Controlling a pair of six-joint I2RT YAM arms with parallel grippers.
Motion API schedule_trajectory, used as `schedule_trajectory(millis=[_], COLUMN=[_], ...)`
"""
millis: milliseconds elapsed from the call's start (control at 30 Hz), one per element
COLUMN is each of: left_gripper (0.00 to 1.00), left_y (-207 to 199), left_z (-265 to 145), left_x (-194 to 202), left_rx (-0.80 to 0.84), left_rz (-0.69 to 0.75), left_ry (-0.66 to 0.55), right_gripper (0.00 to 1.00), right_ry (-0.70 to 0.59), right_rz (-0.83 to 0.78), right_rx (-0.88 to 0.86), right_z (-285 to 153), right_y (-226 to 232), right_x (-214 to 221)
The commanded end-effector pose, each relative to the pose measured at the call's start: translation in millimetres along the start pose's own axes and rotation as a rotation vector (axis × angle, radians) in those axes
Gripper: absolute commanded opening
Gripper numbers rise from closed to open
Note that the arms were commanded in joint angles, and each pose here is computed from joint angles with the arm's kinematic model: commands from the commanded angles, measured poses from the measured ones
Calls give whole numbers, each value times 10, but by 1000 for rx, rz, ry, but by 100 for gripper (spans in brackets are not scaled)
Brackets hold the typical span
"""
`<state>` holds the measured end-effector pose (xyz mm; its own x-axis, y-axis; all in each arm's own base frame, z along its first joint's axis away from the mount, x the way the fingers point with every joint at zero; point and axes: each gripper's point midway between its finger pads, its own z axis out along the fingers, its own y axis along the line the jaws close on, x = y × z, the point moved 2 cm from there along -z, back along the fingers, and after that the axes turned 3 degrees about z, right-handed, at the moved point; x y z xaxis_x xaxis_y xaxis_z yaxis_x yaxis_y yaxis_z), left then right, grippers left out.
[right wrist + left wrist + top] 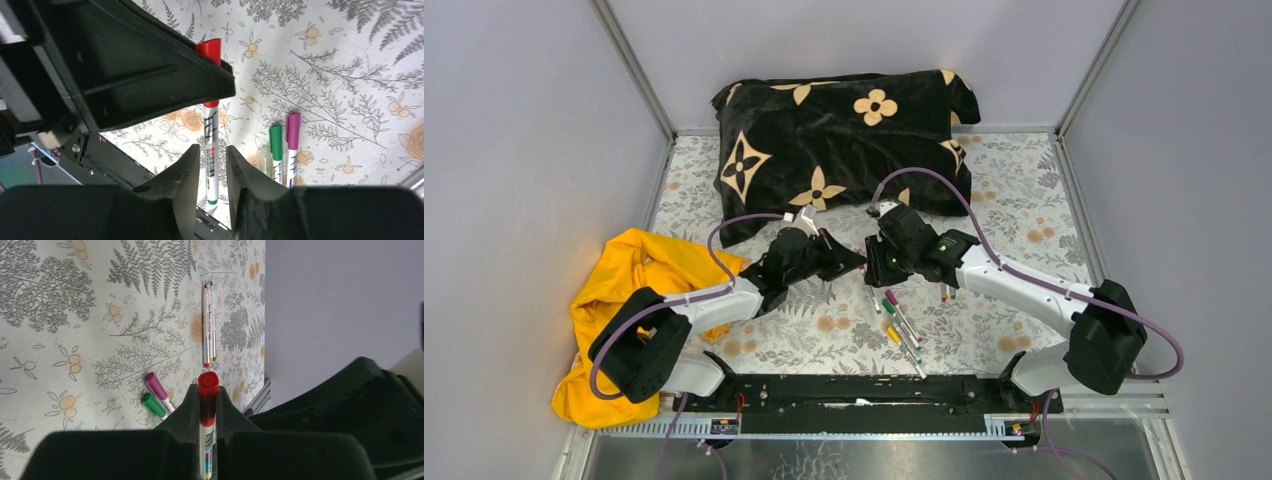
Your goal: Open the pen caps
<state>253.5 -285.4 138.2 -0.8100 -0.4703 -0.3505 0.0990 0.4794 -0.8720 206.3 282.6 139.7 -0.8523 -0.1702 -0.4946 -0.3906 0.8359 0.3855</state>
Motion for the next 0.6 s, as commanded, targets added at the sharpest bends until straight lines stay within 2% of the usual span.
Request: schedule_trajectory(millis=[0, 567], left_gripper=[0, 0], left_y=[-9, -128], left_z=[-28, -56], left_x=[-76, -115], left_rx=[-51, -68], left_rz=[-7, -70], left_ry=[-39, -27], right_gripper=[33, 43], right_ry=[-106, -142], right_rz=[-33, -122], right_rx=[-9, 38], right_z=[-150, -17], right_y=[73, 83], right_x=[-160, -22])
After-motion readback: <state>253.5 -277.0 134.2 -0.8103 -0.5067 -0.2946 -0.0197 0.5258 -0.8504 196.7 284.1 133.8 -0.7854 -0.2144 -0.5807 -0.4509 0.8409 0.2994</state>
